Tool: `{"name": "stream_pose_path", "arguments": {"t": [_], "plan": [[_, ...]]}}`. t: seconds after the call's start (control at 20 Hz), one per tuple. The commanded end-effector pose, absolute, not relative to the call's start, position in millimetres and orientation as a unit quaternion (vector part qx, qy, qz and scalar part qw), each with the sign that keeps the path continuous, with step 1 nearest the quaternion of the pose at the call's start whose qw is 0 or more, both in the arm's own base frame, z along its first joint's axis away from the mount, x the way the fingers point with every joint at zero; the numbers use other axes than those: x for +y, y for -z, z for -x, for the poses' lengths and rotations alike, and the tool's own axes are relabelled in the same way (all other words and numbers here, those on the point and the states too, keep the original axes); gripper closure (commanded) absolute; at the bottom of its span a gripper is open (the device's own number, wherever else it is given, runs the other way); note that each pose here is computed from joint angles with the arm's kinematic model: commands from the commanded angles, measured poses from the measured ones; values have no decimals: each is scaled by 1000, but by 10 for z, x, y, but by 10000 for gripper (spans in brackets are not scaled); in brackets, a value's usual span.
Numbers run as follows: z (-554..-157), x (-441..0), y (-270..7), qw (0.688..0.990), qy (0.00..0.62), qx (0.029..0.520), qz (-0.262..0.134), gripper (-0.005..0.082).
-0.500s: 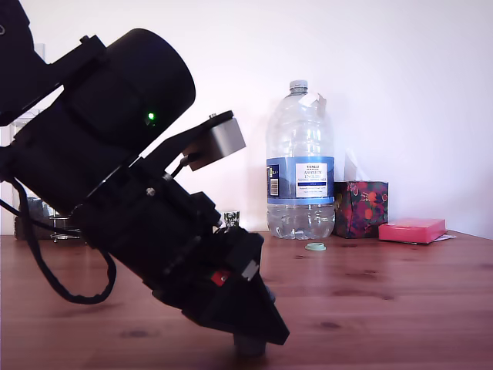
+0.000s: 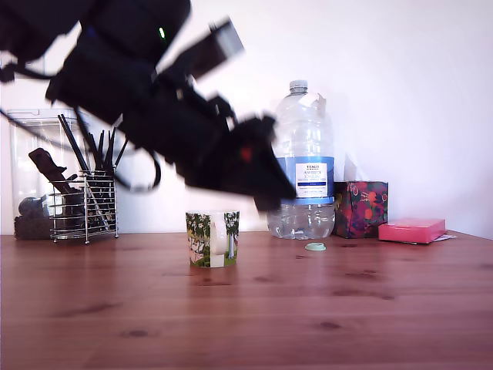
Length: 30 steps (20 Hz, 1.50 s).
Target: Pick up the coffee capsules from the table one by one and drop them inside the nearest coffee cup
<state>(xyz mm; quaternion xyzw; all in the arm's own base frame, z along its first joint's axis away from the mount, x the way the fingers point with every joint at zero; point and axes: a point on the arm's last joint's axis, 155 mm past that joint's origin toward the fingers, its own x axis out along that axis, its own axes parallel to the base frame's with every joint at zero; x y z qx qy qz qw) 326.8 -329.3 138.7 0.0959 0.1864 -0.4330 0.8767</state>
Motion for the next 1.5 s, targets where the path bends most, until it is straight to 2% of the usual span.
{"name": "stream_pose_path", "arguments": {"t": [0.0,0.2,0.45,1.15,1.45], "plan": [[-3482,-3125,-1500,891,408,170,-100,521],[-4001,-2641,-1749,920,345,159,-96,521],[-4289,-2273,-1896,937,301,157,-87,521],[-4263,-2294,-1876,932,312,163,-84,521],[-4287,-2483,-2043,925,330,168,-87,521]]}}
